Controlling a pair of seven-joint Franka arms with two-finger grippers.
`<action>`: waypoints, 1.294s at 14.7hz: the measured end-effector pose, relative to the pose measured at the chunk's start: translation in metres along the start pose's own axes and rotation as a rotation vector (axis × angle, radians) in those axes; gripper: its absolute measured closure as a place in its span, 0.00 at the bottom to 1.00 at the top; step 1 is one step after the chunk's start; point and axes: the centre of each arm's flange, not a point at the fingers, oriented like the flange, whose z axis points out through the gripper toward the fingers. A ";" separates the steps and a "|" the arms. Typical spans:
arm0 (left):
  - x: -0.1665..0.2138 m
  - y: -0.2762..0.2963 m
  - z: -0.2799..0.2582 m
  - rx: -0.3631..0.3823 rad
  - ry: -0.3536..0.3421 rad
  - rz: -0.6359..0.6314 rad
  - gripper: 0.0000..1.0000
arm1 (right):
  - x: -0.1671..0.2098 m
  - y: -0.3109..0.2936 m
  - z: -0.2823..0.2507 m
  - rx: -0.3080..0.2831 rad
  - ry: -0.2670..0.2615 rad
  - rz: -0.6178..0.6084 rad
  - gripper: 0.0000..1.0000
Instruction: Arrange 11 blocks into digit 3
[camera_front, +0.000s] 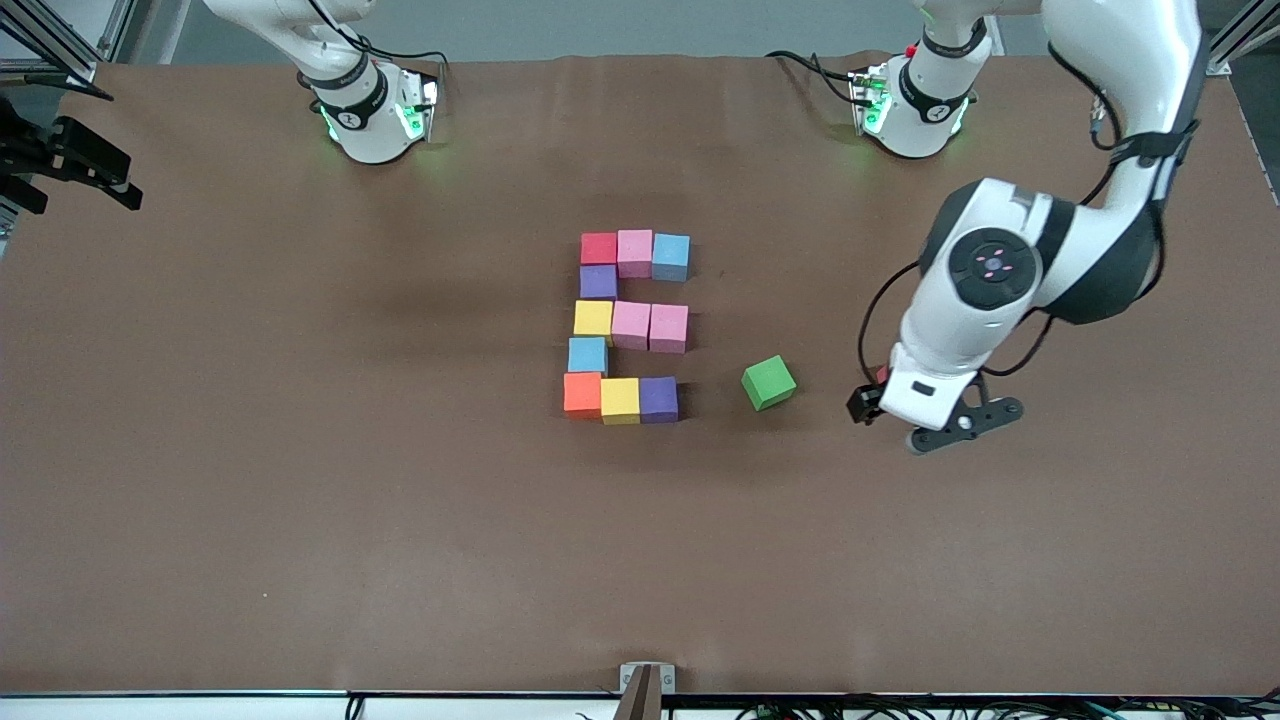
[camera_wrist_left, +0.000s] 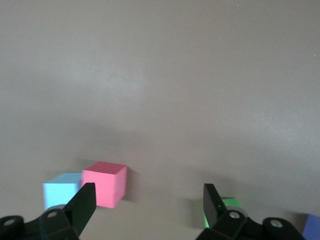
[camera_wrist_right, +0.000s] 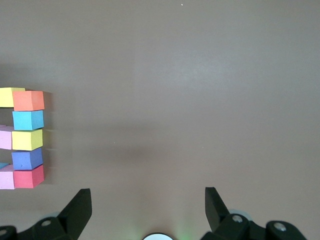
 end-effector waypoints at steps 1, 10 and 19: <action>0.002 -0.010 -0.010 0.000 -0.010 0.016 0.04 | 0.000 0.000 0.000 0.000 0.000 0.000 0.00; 0.012 -0.142 -0.127 -0.078 -0.067 0.144 0.00 | 0.001 -0.001 0.000 0.000 0.004 -0.002 0.00; 0.008 -0.236 -0.182 -0.077 -0.045 0.251 0.00 | 0.003 -0.001 -0.001 -0.001 0.022 -0.002 0.00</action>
